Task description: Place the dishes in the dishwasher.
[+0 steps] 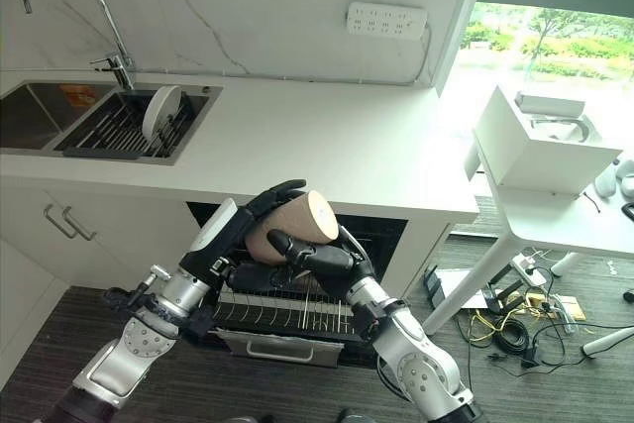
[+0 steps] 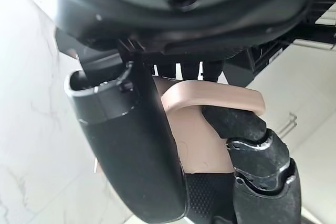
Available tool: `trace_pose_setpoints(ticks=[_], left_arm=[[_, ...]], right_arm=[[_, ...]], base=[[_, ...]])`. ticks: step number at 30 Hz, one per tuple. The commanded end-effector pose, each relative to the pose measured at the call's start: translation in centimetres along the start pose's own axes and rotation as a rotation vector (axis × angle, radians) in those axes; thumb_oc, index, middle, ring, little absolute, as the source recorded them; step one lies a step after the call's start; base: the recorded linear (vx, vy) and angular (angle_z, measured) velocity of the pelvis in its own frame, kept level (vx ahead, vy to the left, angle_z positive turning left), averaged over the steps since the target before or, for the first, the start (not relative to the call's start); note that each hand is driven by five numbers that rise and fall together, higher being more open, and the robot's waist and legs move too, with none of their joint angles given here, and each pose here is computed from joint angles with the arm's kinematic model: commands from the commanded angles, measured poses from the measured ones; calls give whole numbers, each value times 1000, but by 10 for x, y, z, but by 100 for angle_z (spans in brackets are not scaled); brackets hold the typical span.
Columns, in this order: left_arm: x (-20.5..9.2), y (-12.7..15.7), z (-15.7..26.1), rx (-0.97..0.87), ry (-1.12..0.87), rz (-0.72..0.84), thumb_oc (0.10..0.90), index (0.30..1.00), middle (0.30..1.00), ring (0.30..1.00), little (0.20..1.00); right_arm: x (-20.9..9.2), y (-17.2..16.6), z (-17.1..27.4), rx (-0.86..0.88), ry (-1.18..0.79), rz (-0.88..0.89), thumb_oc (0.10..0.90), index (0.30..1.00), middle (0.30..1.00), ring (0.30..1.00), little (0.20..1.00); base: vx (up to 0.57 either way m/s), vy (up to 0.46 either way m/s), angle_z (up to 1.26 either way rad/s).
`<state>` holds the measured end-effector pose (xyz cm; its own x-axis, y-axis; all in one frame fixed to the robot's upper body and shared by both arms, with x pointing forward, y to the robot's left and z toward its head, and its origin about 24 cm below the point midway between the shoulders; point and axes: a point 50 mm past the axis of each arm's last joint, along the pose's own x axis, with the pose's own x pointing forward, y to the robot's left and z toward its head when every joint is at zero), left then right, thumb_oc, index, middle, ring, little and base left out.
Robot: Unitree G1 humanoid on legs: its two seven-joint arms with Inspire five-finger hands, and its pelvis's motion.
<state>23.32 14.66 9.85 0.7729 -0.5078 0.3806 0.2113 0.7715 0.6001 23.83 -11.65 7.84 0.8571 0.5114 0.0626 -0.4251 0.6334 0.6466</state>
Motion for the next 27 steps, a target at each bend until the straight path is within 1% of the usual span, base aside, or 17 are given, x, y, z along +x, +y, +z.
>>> trace_pose_setpoints(ticks=[1,3,4,8,11,12,15,16,20,23,25,27], left_arm=[[-23,82,-9,-34,14,539,800,900,900,900,900],[-34,93,-14,-76,34,654,800,900,900,900,900],[-54,106,-21,-185,58,853,800,900,900,900,900],[-72,112,-31,-370,64,1059,800,900,900,900,900],[-76,110,-35,-511,48,1139,800,900,900,900,900],[-76,108,-36,-585,30,1151,800,900,900,900,900],[-74,107,-34,-640,0,1151,800,900,900,900,900],[-75,106,-35,-687,-16,1170,800,900,900,900,900],[-81,100,-45,-949,-84,1244,800,900,900,900,900],[-81,94,-48,-1092,-128,1278,800,900,900,900,900],[-81,88,-50,-1233,-174,1314,800,900,900,900,900],[-80,88,-48,-1229,-185,1310,800,900,900,900,900]], right_arm=[[-24,-17,110,-35,-622,-97,400,300,300,300,300],[-29,-22,114,-28,-658,-126,400,300,300,300,300],[-35,-27,118,-16,-702,-163,400,300,300,300,300],[-38,-28,121,-1,-729,-180,400,300,300,300,300],[-38,-28,123,19,-740,-181,400,300,300,300,300],[-37,-27,124,18,-748,-183,400,300,300,300,300],[-38,-26,125,19,-761,-183,400,300,300,300,300],[-39,-26,126,22,-767,-185,400,300,300,300,300],[-40,-28,126,58,-787,-181,400,300,300,300,300],[-39,-26,127,91,-806,-169,400,300,300,300,300],[-40,-27,126,132,-821,-158,400,300,300,300,300],[-39,-27,127,137,-821,-160,400,300,300,300,300]], base=[[0,0,0],[0,0,0],[-8,-9,4],[0,0,0],[-1,-4,-4],[0,0,0],[0,0,0],[0,0,0],[0,0,0],[2,-9,5],[4,-20,7],[7,-12,4]])
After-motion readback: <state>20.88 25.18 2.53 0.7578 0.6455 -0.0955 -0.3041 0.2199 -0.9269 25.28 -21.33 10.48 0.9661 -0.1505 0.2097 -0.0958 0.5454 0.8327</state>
